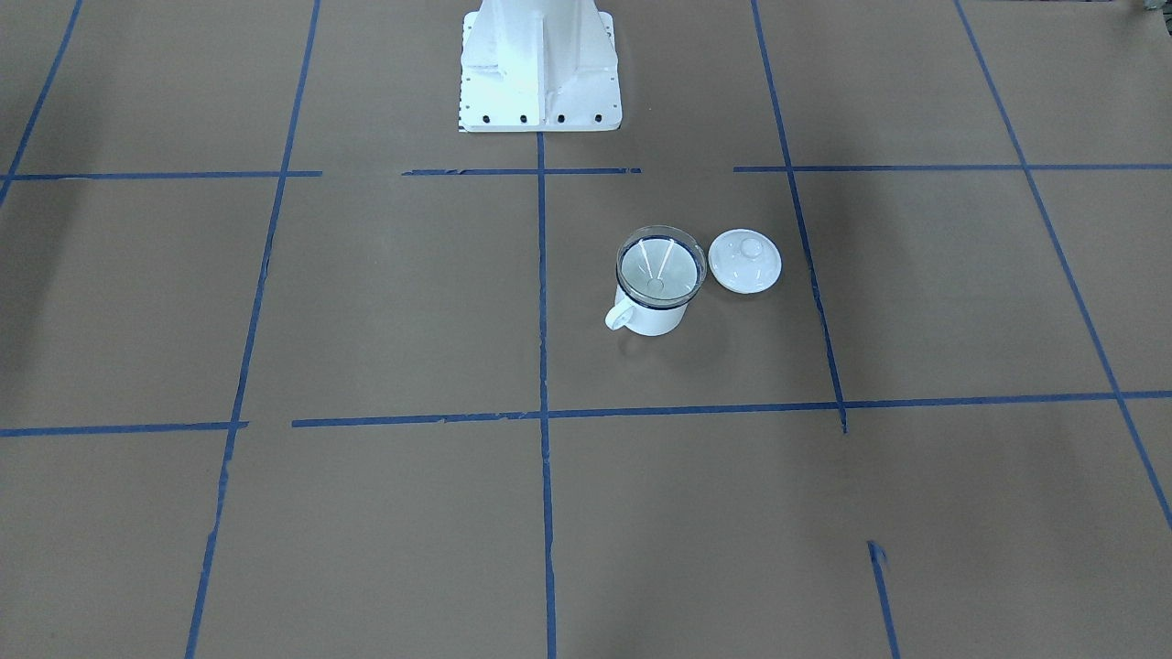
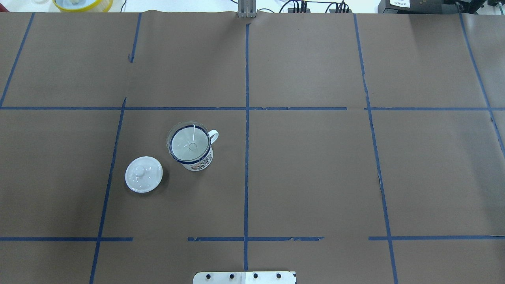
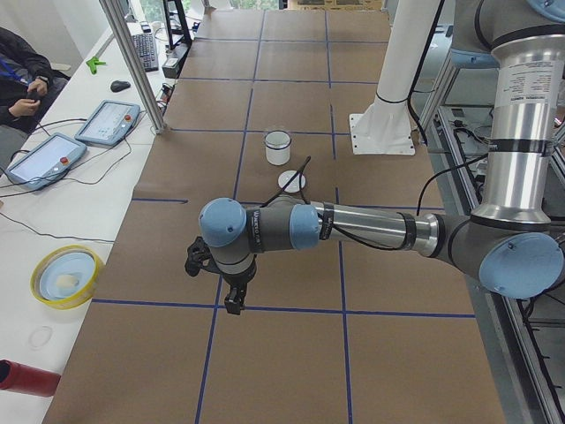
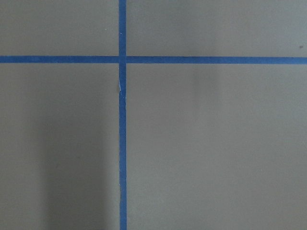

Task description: Remove funnel from cup

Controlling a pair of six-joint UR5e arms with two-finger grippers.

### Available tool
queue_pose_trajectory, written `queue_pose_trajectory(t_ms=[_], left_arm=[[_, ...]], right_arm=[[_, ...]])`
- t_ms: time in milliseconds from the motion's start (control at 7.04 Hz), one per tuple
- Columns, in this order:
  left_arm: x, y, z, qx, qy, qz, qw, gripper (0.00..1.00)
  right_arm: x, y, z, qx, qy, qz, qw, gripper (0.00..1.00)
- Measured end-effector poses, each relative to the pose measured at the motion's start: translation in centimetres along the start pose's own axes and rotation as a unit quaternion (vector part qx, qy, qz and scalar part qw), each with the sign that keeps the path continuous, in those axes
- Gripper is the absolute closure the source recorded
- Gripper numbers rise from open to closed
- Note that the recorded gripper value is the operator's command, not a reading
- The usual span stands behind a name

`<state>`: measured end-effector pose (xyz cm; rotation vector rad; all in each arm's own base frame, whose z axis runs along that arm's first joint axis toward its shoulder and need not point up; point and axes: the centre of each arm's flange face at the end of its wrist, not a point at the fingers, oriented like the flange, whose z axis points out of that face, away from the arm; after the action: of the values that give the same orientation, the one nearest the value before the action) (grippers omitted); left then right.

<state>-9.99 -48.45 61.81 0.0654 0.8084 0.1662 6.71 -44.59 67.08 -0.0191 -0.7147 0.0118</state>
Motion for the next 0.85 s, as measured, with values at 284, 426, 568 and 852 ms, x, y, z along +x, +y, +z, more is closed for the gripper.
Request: queue_pose_trajectory(t_ms=[284, 426, 568, 852], left_arm=[[0.03, -0.05, -0.25, 0.003, 0.000, 0.001, 1.0000, 0.00], [0.02, -0.06, -0.50, 0.005, 0.000, 0.002, 1.0000, 0.00], [0.08, -0.13, -0.72, 0.008, 0.000, 0.003, 1.0000, 0.00], [0.15, -0.18, -0.89, 0.009, -0.002, 0.004, 0.9999, 0.00]], right_arm=[[0.00, 0.00, 0.00, 0.000, 0.000, 0.000, 1.0000, 0.00], [0.00, 0.00, 0.00, 0.000, 0.000, 0.000, 1.0000, 0.00], [0.00, 0.00, 0.00, 0.000, 0.000, 0.000, 1.0000, 0.00], [0.00, 0.00, 0.00, 0.000, 0.000, 0.000, 1.0000, 0.00]])
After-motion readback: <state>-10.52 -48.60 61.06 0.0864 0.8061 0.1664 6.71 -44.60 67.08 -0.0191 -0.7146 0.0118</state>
